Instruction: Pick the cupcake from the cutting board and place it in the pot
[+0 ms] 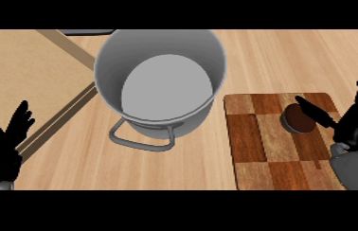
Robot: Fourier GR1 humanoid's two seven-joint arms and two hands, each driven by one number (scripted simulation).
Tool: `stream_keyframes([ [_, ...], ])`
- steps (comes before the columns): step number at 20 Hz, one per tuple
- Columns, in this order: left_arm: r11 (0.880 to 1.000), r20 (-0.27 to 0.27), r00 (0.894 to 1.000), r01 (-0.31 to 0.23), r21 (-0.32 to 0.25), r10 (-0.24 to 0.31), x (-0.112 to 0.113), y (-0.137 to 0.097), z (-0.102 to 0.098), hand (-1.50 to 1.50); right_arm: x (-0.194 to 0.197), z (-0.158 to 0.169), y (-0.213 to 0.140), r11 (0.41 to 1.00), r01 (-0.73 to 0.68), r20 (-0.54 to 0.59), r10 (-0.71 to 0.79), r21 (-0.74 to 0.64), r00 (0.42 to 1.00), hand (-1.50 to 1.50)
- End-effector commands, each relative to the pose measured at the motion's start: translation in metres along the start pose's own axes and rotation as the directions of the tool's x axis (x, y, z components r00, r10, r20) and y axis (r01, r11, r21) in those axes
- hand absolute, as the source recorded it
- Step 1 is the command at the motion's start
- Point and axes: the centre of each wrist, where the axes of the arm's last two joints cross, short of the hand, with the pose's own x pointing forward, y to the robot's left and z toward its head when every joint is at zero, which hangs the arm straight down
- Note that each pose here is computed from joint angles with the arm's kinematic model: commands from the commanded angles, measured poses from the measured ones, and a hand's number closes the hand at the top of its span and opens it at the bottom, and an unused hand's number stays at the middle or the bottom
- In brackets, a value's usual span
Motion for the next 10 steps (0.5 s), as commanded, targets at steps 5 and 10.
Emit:
stream_keyframes([
  [5,0.997,-0.051,0.997,0.056,-0.049,-0.058,0.005,-0.009,-0.002,0.00,0.036,-0.001,0.001,0.916,-0.272,-0.150,0.326,0.295,0.933,-1.50],
  [10,0.997,-0.060,0.996,0.067,-0.047,-0.069,0.014,-0.010,-0.001,0.00,0.118,0.012,-0.001,0.840,-0.285,-0.184,0.405,0.462,0.896,-1.50],
])
